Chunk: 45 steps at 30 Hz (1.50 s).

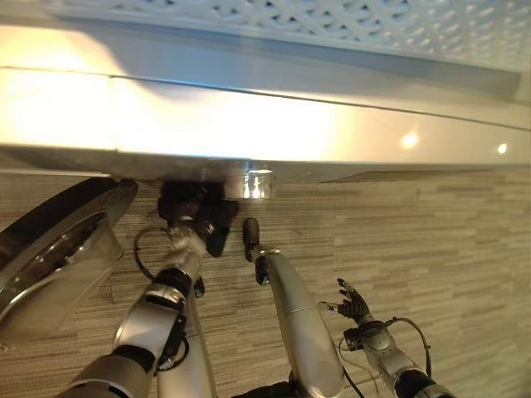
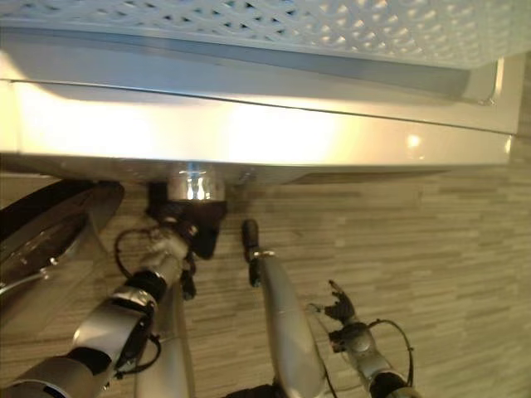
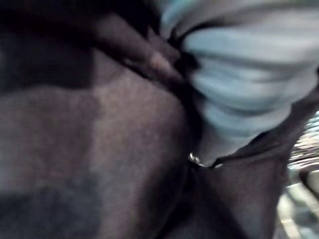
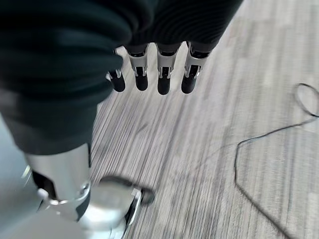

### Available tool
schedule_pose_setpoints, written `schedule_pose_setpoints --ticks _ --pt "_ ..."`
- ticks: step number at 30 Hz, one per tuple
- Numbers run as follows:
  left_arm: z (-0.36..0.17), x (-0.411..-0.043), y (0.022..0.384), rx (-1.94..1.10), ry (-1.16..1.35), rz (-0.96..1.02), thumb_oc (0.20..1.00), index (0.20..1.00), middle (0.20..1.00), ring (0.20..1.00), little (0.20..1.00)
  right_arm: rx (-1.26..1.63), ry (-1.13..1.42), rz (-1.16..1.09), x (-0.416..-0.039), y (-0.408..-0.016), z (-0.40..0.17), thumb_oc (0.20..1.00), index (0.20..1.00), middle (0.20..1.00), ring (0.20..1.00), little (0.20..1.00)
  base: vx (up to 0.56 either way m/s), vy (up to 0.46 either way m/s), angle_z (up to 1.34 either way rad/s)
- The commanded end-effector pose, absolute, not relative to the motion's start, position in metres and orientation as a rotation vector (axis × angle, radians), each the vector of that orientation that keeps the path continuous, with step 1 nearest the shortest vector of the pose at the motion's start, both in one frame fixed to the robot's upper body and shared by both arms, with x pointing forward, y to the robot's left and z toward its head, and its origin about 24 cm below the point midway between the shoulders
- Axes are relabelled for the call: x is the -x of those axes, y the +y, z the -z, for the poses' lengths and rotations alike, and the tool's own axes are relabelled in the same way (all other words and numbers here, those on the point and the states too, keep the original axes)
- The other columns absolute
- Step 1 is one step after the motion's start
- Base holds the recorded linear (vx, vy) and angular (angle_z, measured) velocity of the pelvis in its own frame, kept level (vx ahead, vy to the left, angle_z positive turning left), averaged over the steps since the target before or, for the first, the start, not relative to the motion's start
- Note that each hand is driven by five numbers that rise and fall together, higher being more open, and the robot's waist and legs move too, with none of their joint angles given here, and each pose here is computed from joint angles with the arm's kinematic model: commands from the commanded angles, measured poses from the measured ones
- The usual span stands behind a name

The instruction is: Grab the laundry basket,head to the washer,open it,put in the laundry and shut it.

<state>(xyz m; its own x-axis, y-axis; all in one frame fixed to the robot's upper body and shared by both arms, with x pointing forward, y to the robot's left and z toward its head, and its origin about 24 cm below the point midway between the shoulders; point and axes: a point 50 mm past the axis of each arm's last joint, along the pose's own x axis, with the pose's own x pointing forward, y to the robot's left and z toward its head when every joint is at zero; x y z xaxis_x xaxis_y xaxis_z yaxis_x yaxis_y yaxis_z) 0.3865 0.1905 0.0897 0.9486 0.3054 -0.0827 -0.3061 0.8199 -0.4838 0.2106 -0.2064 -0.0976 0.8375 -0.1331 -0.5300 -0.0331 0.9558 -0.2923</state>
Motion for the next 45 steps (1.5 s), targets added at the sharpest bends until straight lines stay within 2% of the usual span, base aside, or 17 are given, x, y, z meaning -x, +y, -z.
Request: schedule_pose_setpoints --ticks 1,4,12,15,19,24,27,28,33,36,38,41,45 --pt "-0.073 -0.376 0.176 0.588 0.006 -0.344 0.200 0.200 0.200 0.200 0.200 0.297 0.670 0.106 -0.177 -0.224 0.112 1.000 1.000 1.000 1.000 1.000 0.08 -0.019 -0.03" --pt "-0.148 -0.401 0.193 0.775 -0.199 -0.419 0.200 0.200 0.200 0.200 0.200 0.272 0.695 0.029 -0.171 -0.207 0.118 1.000 1.000 1.000 1.000 1.000 0.09 -0.006 0.01" --pt "-0.267 -0.409 0.229 0.925 -0.495 -0.405 0.200 0.200 0.200 0.200 0.200 0.245 0.685 0.035 -0.179 -0.210 0.115 1.000 1.000 1.000 1.000 1.000 0.06 -0.013 -0.10" --pt "-0.321 -0.403 0.210 0.924 -0.635 -0.272 0.200 0.200 0.200 0.200 0.200 0.241 0.687 0.096 -0.183 -0.219 0.113 1.000 1.000 1.000 1.000 1.000 0.04 0.007 -0.05" --pt "-0.368 -0.391 0.169 0.937 -0.751 -0.068 0.200 0.200 0.200 0.200 0.200 0.262 0.628 0.029 -0.193 -0.215 0.103 1.000 1.000 1.000 1.000 1.000 0.04 -0.021 0.00" --pt "-0.363 -0.391 0.155 0.987 -0.738 -0.016 0.200 0.200 0.200 0.200 0.200 0.228 0.596 0.057 -0.199 -0.214 0.098 1.000 1.000 1.000 1.000 1.000 0.01 -0.012 0.06" --pt "-0.337 -0.396 0.144 1.062 -0.684 0.060 0.200 0.200 0.200 0.200 0.200 0.198 0.526 0.094 -0.209 -0.213 0.088 1.000 1.000 1.000 1.000 1.000 0.00 0.000 0.00" --pt "-0.313 -0.402 0.141 1.114 -0.620 0.048 0.200 0.200 0.200 0.200 0.200 0.188 0.502 0.103 -0.212 -0.212 0.084 1.000 1.000 1.000 1.000 1.000 0.01 -0.033 -0.07" --pt "-0.260 -0.416 0.170 1.210 -0.472 -0.138 0.200 0.200 0.200 0.200 0.200 0.174 0.512 0.093 -0.208 -0.205 0.089 1.000 1.000 1.000 1.000 1.000 0.01 -0.012 -0.06" --pt "-0.253 -0.417 0.187 1.203 -0.466 -0.193 0.200 0.200 0.200 0.200 0.200 0.182 0.532 0.095 -0.205 -0.206 0.092 1.000 1.000 1.000 1.000 1.000 0.01 -0.001 -0.15" --pt "-0.276 -0.414 0.197 1.211 -0.546 -0.168 0.200 0.200 0.200 0.200 0.200 0.200 0.576 0.091 -0.197 -0.210 0.099 1.000 1.000 1.000 1.000 1.000 0.02 0.020 -0.19" --pt "-0.327 -0.403 0.192 1.234 -0.699 -0.041 0.200 0.200 0.200 0.200 0.200 0.184 0.592 0.104 -0.193 -0.217 0.100 1.000 1.000 1.000 1.000 1.000 0.02 0.022 -0.23" --pt "-0.377 -0.372 0.155 1.239 -0.890 0.240 0.200 0.200 0.200 0.200 0.200 0.198 0.561 0.091 -0.193 -0.227 0.092 1.000 1.000 1.000 1.000 1.000 0.01 0.020 -0.11"
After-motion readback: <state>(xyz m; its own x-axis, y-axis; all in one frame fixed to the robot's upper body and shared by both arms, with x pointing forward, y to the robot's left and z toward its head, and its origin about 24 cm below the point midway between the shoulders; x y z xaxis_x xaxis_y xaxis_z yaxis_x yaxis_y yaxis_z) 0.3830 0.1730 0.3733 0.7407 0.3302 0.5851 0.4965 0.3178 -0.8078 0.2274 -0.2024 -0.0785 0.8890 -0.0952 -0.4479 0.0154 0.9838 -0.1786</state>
